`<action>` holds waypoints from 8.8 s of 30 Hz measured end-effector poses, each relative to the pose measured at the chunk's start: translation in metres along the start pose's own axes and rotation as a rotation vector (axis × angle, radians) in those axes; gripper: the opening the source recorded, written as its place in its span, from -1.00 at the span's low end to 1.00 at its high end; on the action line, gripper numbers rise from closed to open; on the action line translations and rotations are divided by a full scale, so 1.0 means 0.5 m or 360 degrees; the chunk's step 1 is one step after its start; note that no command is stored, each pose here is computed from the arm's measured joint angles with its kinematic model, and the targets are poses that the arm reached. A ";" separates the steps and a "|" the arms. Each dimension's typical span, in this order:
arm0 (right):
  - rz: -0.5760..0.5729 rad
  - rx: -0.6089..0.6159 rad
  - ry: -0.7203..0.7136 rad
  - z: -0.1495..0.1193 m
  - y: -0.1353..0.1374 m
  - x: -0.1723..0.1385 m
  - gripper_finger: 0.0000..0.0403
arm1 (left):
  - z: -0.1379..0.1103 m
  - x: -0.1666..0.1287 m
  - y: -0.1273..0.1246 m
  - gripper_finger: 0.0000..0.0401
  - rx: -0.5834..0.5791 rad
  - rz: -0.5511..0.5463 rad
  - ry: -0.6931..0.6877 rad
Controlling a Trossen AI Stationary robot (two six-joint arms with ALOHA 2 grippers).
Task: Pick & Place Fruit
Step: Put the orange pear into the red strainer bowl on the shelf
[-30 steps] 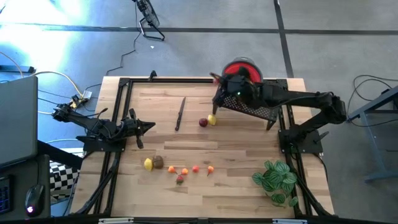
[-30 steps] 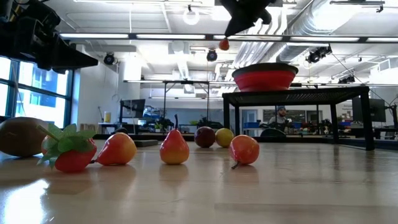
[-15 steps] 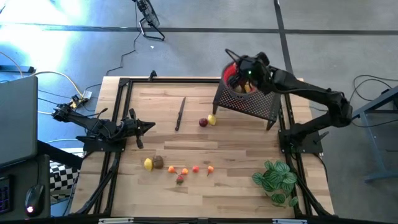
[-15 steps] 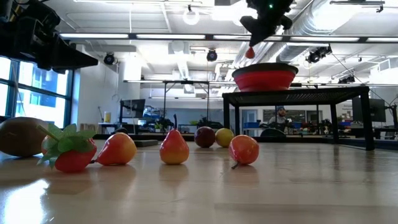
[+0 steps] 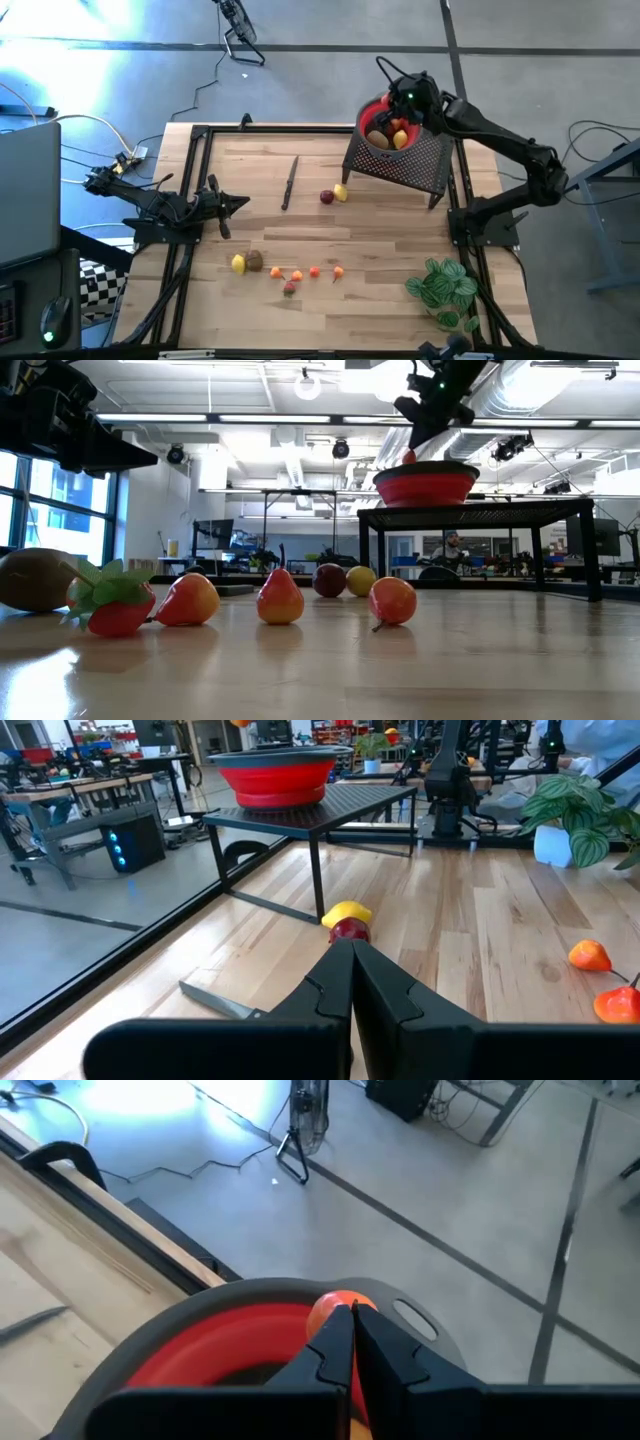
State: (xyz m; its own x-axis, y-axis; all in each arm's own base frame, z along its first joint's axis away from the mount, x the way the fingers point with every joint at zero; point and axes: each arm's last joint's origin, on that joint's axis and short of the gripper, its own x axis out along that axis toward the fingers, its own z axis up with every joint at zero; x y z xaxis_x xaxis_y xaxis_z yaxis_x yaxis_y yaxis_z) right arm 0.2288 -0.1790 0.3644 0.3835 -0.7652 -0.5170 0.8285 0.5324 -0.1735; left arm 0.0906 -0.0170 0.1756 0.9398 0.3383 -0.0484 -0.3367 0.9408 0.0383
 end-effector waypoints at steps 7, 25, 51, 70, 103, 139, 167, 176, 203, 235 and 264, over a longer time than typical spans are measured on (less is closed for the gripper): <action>0.0030 0.0039 0.0014 0.000 -0.014 0.007 -0.98 | 0.000 0.000 0.000 -1.00 0.0000 0.0001 0.0000; 0.0144 -0.0006 0.0256 -0.032 0.017 0.089 -0.98 | 0.000 0.000 0.000 -1.00 0.0000 0.0003 -0.0001; 0.0283 -0.0055 0.0360 -0.051 0.066 0.099 -0.98 | 0.000 0.000 0.000 -1.00 0.0001 0.0009 -0.0001; 0.0347 -0.0033 0.0439 -0.059 0.067 0.096 -0.98 | 0.000 0.000 0.000 -1.00 0.0001 0.0009 -0.0001; 0.0108 -0.0157 0.0389 -0.056 0.055 0.091 -0.53 | 0.000 0.000 0.000 -1.00 0.0001 0.0008 -0.0001; 0.0796 -0.0237 0.0085 -0.040 0.184 -0.090 -0.99 | 0.000 0.000 0.000 -1.00 0.0002 0.0008 0.0001; 0.1315 0.0089 0.0111 -0.317 0.360 -0.118 -0.99 | 0.000 0.000 0.000 -1.00 -0.0003 0.0007 0.0003; 0.1346 0.0156 0.0181 -0.358 0.379 -0.151 -0.99 | 0.000 0.000 0.000 -1.00 -0.0005 0.0007 0.0001; 0.1485 0.0207 -0.0033 -0.370 0.412 -0.229 -0.99 | 0.000 0.000 -0.004 -1.00 -0.0328 -0.0119 0.0017; 0.1603 -0.0389 0.0075 -0.435 0.628 -0.209 -0.99 | -0.003 0.000 -0.004 -1.00 -0.0297 -0.0106 0.0036; 0.1607 -0.0609 0.0036 -0.429 0.621 -0.180 0.20 | -0.006 0.000 -0.004 -1.00 -0.0281 -0.0109 0.0057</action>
State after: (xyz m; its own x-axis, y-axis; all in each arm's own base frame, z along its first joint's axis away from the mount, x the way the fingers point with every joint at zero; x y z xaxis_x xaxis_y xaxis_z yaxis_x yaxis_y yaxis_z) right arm 0.3640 0.1327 0.1772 0.8070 0.0957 -0.5827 -0.0505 0.9943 0.0934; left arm 0.0910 -0.0189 0.1725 0.9593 0.2708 -0.0803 -0.2799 0.9495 -0.1419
